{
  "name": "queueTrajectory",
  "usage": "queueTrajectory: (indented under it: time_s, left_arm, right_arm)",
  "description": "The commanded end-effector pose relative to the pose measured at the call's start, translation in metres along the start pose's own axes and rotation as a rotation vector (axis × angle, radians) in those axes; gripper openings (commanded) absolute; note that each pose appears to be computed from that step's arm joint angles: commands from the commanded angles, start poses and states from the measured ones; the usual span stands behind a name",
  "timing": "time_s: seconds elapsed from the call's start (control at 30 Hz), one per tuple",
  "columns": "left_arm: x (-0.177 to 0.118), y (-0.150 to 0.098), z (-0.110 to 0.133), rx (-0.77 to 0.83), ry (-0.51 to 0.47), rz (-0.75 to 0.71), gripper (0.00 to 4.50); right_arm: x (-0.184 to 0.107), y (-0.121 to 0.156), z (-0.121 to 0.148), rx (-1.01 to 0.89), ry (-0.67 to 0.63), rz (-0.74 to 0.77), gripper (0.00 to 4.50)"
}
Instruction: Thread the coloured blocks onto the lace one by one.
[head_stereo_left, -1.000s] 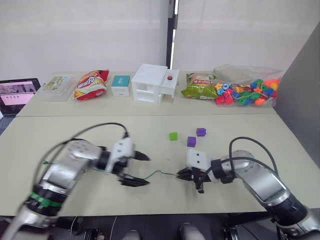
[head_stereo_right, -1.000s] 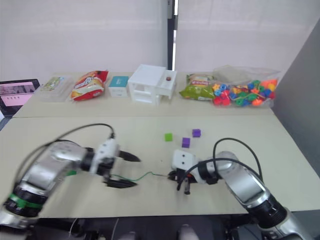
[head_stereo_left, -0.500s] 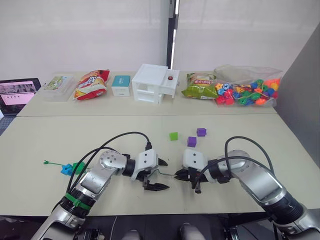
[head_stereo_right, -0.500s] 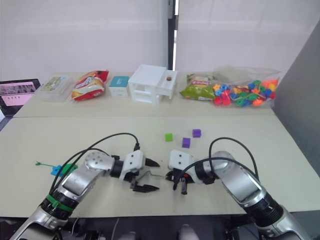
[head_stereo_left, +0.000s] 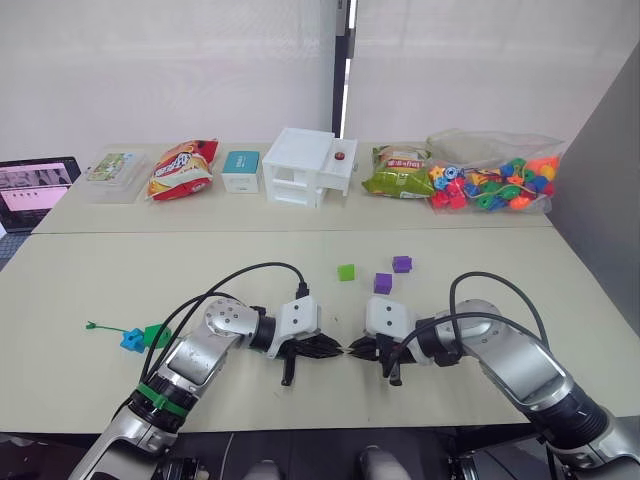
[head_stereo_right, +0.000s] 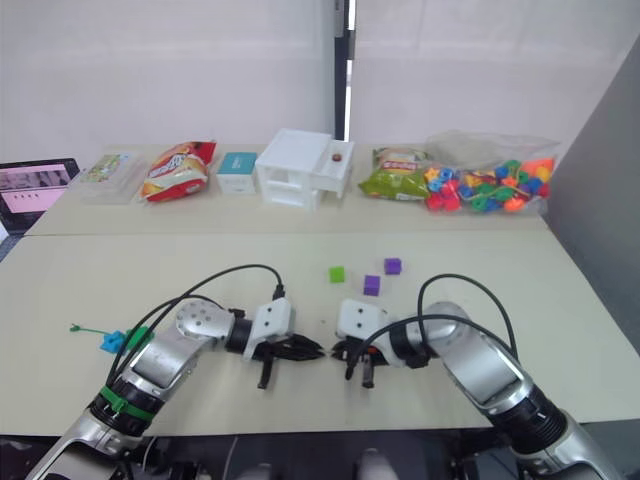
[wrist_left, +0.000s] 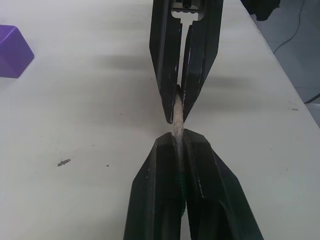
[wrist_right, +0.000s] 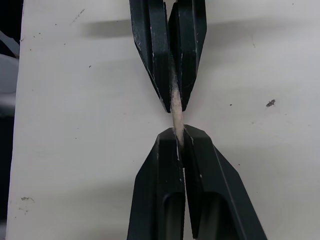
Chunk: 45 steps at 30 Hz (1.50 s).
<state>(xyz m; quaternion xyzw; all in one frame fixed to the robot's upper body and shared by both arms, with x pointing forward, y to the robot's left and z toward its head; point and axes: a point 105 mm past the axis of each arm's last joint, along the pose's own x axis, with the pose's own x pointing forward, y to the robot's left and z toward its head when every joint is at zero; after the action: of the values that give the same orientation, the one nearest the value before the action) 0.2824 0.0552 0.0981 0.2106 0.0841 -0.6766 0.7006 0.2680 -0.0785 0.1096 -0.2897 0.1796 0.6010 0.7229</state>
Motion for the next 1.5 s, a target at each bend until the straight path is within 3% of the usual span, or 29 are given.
queueTrajectory:
  time_s: [0.03,0.4,0.6,0.83,0.97,1.1,1.37,1.5]
  left_arm:
    - [-0.003,0.003,0.011,0.029,-0.026,0.014,0.07]
    - [-0.009,0.005,0.012,0.028,-0.034,0.018,0.07]
    - [-0.021,0.008,0.008,0.036,0.002,0.027,0.0]
    - [-0.038,0.008,0.001,0.024,0.051,0.038,0.0]
    - [-0.044,0.008,-0.001,0.002,0.064,0.056,0.0]
    - [-0.047,0.008,-0.001,-0.002,0.069,0.06,0.0]
    - [-0.046,0.006,0.002,0.002,0.069,0.044,0.0]
    - [-0.046,0.006,0.002,0.005,0.069,0.043,0.0]
  right_arm:
    - [-0.003,0.002,0.009,-0.038,-0.013,0.008,0.0]
    - [-0.003,0.001,0.009,-0.033,-0.016,-0.003,0.0]
    - [-0.012,-0.001,0.008,0.012,-0.048,-0.077,1.96]
    - [-0.031,-0.011,-0.009,0.271,-0.14,-0.336,4.35]
    - [-0.028,-0.02,-0.02,0.458,-0.219,-0.74,4.35]
    - [-0.027,-0.019,-0.024,0.581,-0.259,-1.012,4.35]
    - [-0.018,-0.04,-0.017,0.645,-0.371,-1.235,4.35]
    - [-0.02,-0.047,-0.018,0.65,-0.397,-1.245,4.35]
